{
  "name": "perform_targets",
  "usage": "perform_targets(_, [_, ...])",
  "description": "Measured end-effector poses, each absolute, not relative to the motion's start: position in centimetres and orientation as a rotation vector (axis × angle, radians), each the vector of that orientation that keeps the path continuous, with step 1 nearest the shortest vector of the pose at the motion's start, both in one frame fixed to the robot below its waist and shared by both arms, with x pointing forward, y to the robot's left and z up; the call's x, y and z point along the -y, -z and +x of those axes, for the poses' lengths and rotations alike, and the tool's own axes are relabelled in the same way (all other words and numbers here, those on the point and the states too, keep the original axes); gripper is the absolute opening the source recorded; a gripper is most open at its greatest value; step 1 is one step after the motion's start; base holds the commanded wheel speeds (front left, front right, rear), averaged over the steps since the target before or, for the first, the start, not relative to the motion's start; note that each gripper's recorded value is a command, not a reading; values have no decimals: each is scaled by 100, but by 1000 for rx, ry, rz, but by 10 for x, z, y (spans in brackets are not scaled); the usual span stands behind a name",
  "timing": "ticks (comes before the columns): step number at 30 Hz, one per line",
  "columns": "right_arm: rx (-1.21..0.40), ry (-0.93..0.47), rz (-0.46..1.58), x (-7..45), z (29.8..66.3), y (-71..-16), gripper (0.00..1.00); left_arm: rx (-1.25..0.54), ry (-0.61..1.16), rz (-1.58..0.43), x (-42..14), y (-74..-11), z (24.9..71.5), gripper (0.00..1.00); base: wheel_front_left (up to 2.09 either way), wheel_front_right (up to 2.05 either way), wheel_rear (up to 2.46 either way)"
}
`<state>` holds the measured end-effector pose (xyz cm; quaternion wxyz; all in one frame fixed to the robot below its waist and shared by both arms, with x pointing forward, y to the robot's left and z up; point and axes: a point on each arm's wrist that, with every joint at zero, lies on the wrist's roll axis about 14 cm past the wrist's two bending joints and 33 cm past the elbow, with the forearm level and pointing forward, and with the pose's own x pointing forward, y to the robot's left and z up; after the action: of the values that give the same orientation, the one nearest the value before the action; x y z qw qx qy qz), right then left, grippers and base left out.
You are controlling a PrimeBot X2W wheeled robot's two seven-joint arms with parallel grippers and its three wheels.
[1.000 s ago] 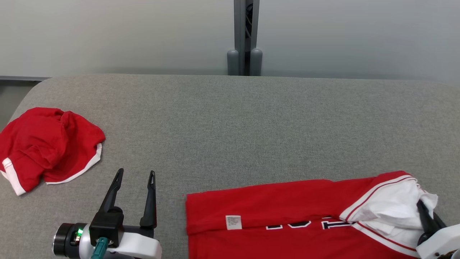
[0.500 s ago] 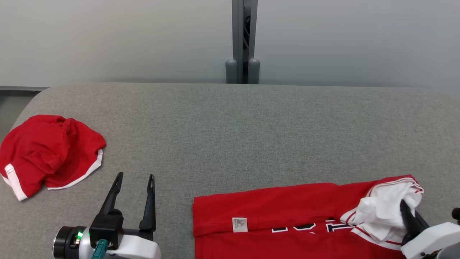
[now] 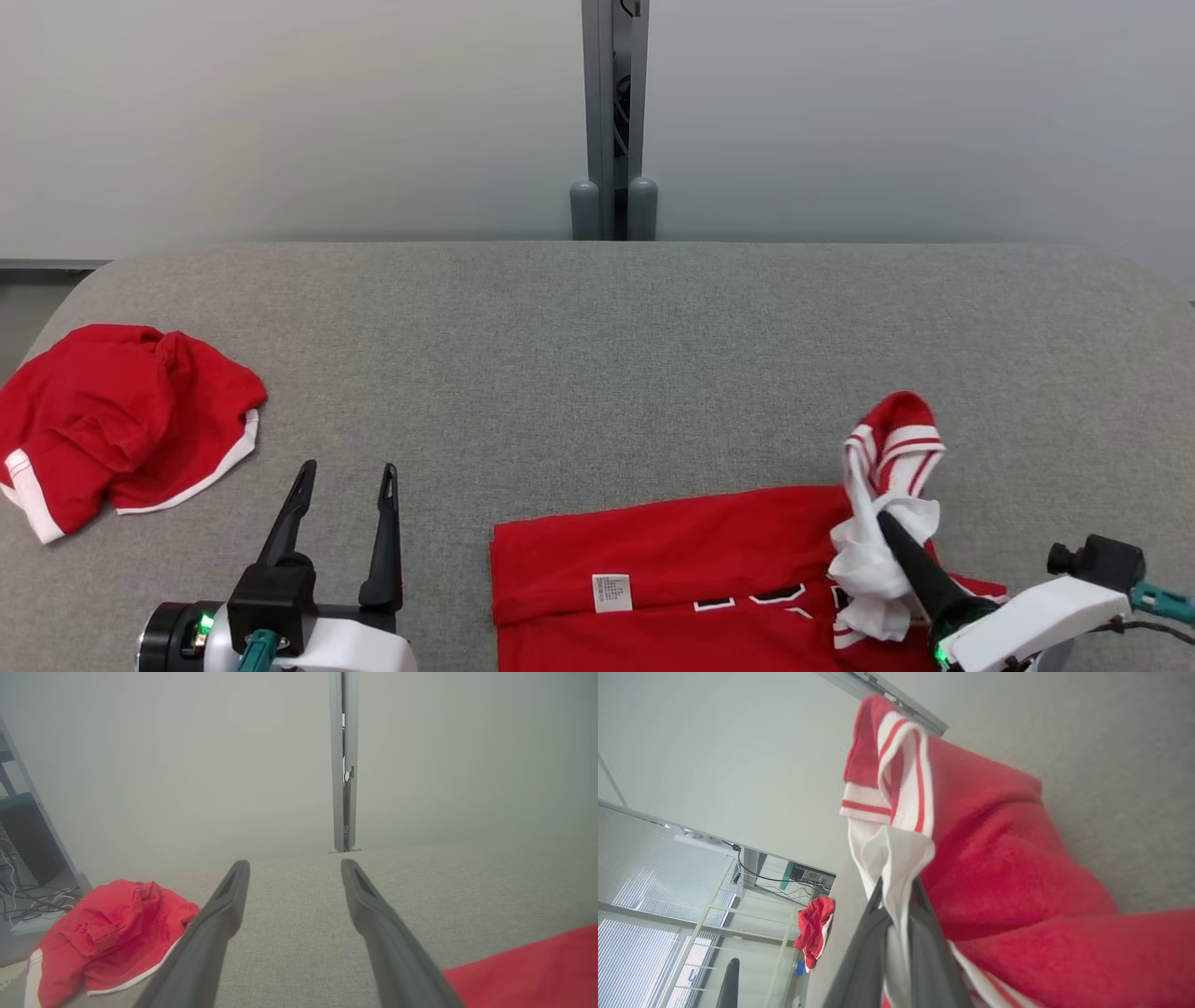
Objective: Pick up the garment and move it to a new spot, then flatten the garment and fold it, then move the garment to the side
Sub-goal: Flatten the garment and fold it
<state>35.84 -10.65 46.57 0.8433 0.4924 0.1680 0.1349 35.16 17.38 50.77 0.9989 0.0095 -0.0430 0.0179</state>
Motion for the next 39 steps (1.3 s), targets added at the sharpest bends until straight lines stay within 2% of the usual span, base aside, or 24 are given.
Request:
perform_targets(7, [-407,-335,1279,63,350,-476,0,75,-44,10,-175,-504,351,100,0,0,0])
perform_targets(18, [-545,-404,1532,-7,334,-481,0,55,-110,-15,-191,-498,346,100,0,0,0])
perform_targets(39, [-733,-479,1568,-71,321,-474,0,38,-163,-23,-205,-494,343,100,0,0,0])
